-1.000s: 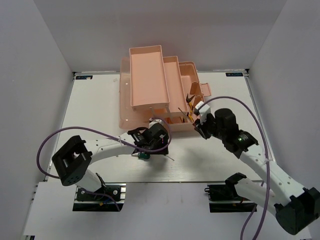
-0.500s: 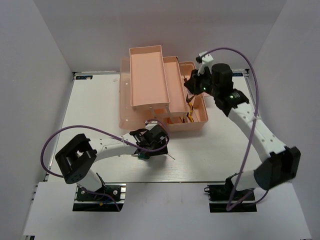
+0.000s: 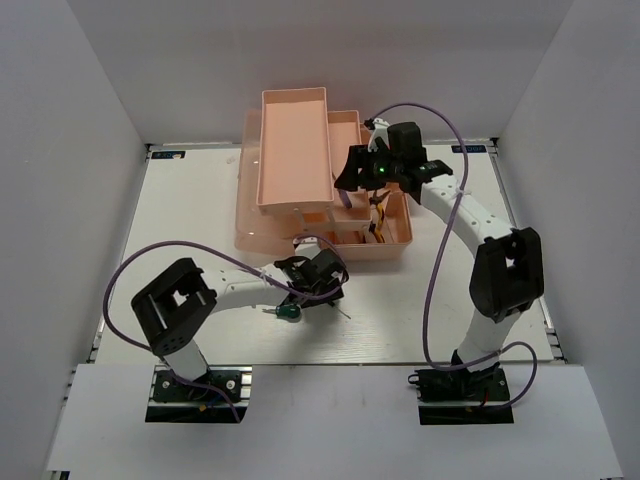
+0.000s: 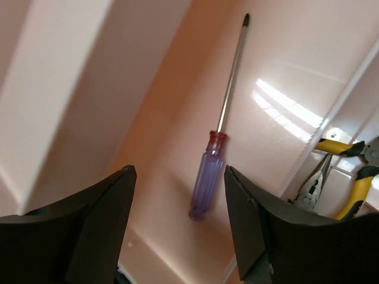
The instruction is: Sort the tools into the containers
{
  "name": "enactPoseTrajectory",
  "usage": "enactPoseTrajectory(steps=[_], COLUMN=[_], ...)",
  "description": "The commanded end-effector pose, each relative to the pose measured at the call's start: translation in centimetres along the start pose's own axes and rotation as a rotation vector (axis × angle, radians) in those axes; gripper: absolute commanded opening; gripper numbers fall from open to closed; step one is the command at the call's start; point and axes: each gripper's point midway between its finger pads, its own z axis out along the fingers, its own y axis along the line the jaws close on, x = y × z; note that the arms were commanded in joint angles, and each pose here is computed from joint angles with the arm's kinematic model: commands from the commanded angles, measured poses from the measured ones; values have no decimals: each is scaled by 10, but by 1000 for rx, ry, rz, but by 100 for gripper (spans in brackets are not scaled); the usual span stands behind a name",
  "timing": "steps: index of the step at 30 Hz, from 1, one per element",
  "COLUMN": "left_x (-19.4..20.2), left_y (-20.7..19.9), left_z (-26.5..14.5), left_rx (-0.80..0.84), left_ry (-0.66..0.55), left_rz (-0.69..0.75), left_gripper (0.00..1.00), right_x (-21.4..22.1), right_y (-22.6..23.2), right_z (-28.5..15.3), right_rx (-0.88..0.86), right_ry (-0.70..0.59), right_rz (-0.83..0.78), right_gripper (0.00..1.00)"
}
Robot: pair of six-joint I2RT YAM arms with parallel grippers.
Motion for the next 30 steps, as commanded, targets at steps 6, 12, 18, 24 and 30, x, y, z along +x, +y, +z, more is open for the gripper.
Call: enactPoseTrajectory(steps=[6, 12, 18, 24, 30], left_x=[4, 15, 19, 30, 42], left_y=[20, 26, 26, 37, 64], left_z=[12, 17, 14, 15, 20], left_rx=[-141, -180, -181, -241, -341], left_ry=[7, 42, 60, 89, 129], left_rz=[-3, 30, 62, 123, 182], left_gripper=[59, 41, 35, 33, 45], right_x=[-17, -3, 2, 1, 2], right_y=[33, 24, 10, 4, -2], right_z=[-55, -72, -79, -82, -87], right_rx=[-138, -130, -121, -116, -108], right_ry=[-80, -77, -78, -86, -95], right_rz=[-46, -21, 9, 41, 62], right_gripper=[69, 71, 71, 71, 71])
